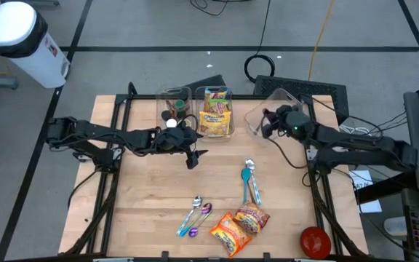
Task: Pick & Place Food Item
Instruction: Put the right blue spoon into the right transparent bin, then put the bottom white patterned spoon into the right transparent bin
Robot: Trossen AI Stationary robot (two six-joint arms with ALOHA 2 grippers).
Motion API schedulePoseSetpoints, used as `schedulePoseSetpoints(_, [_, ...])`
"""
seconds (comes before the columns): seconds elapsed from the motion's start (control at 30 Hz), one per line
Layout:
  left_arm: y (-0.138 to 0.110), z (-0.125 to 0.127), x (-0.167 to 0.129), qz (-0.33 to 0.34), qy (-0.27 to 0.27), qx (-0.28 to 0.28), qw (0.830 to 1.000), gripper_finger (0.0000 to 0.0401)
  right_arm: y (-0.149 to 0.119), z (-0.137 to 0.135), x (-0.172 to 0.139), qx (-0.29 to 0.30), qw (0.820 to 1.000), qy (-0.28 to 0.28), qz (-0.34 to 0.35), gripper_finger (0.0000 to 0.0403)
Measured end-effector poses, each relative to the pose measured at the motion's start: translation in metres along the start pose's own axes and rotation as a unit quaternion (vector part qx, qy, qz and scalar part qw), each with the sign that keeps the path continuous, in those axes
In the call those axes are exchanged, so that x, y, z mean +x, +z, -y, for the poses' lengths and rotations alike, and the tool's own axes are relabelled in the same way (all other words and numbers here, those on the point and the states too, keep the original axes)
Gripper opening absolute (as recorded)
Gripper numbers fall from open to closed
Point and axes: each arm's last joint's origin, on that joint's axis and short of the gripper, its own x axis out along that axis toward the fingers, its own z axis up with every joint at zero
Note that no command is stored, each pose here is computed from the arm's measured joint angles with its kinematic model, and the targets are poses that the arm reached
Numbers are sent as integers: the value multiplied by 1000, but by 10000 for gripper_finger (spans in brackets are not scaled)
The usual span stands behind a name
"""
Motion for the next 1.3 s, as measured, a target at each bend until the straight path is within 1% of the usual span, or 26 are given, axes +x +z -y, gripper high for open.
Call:
schedulePoseSetpoints(0.13, [0, 0, 0, 0, 0, 0, 1000, 312, 0, -5, 7, 4, 1000, 13, 6, 0])
schedulePoseSetpoints(0.2, [0, 0, 0, 0, 0, 0, 1000, 312, 1, -7, 10, 16, 1000, 23, 12, 0])
schedulePoseSetpoints(0.3, [0, 0, 0, 0, 0, 0, 1000, 312, -4, -10, 17, 16, 999, 28, -2, 0])
schedulePoseSetpoints(0.37, [0, 0, 0, 0, 0, 0, 1000, 312, -9, -11, 22, 7, 1000, 10, -18, 0])
schedulePoseSetpoints(0.5, [0, 0, 0, 0, 0, 0, 1000, 312, -17, -9, 32, -10, 998, -46, -29, 1])
schedulePoseSetpoints(0.8, [0, 0, 0, 0, 0, -4, 1000, 312, -25, -7, 47, -17, 996, -76, -44, 6])
schedulePoseSetpoints(0.9, [0, 0, 0, 0, 0, -4, 1000, 312, -26, -5, 47, -37, 995, -84, -50, 35])
schedulePoseSetpoints(1.0, [0, 0, 0, 0, 0, -4, 1000, 312, -27, -5, 45, -50, 994, -81, -54, 83])
schedulePoseSetpoints(1.13, [0, 0, 0, 0, 0, -5, 1000, 312, -21, -3, 42, -59, 994, -81, -39, 149])
schedulePoseSetpoints(1.3, [0, 0, 0, 0, 0, -5, 1000, 312, -14, -2, 35, -75, 994, -75, -19, 209])
